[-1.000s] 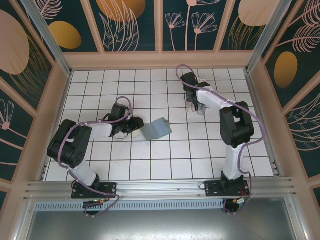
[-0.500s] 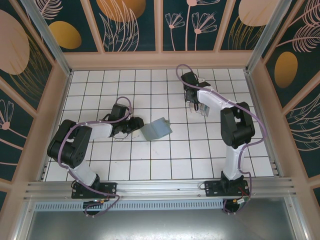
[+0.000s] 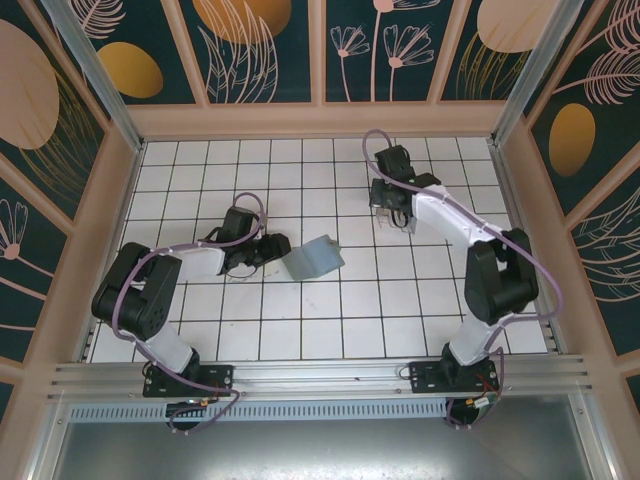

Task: Put the credit cards into the card holder
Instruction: Pick up the credit card from the storage box, then insert the credit card into the card slot.

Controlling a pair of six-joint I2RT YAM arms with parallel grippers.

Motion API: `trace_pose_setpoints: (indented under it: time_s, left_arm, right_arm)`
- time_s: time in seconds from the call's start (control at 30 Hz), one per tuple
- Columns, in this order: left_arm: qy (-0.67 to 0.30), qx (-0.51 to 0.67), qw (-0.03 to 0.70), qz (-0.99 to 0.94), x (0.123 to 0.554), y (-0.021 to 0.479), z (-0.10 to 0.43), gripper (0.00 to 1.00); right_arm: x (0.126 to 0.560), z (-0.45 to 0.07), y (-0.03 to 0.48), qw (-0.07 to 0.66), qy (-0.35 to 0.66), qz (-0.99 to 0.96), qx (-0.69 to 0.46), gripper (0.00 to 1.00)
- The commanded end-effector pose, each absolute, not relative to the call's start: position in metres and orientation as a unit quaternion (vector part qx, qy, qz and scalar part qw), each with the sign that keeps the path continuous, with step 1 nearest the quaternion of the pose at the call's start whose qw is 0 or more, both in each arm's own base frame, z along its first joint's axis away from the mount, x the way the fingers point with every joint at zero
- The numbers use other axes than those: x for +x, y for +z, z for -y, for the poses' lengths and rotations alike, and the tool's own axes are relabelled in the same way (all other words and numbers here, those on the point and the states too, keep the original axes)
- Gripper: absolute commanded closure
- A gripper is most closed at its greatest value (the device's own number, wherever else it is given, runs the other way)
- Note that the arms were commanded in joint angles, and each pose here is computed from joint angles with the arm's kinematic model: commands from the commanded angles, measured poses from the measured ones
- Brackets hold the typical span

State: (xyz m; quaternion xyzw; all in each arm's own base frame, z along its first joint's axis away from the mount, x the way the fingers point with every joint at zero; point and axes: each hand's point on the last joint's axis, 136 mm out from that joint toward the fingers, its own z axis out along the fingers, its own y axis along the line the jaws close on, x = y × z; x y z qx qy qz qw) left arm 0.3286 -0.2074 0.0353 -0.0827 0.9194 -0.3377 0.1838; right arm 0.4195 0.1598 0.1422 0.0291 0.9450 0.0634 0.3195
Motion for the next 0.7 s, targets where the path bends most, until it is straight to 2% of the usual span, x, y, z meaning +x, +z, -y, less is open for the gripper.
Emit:
trace_pose_setpoints:
  time_s: [0.0,0.17,0.37,0.67]
  left_arm:
    - [-0.333,-0.067,0.177,-0.924,0.318,0.037,0.206,0.46]
    - [-0.329,-0.073,0.170,-0.926,0.305,0.029,0.200,0.46]
    - [-0.298,-0.077,0.151,-0.939,0.289,0.011,0.188,0.52]
    - [-0.301,-0.076,0.135,-0.941,0.281,0.000,0.188,0.65]
  right_arm:
    - [0.393,-0.204,0.156,0.307,0.181,-0.933,-0.047,1.00]
    - [0.346,-0.248,0.142,0.237,0.286,-0.918,-0.137,1.00]
    - [0.303,-0.300,0.111,0.165,0.338,-0.898,-0.227,1.00]
    - [0.302,-0.317,0.068,0.118,0.321,-0.907,-0.248,1.00]
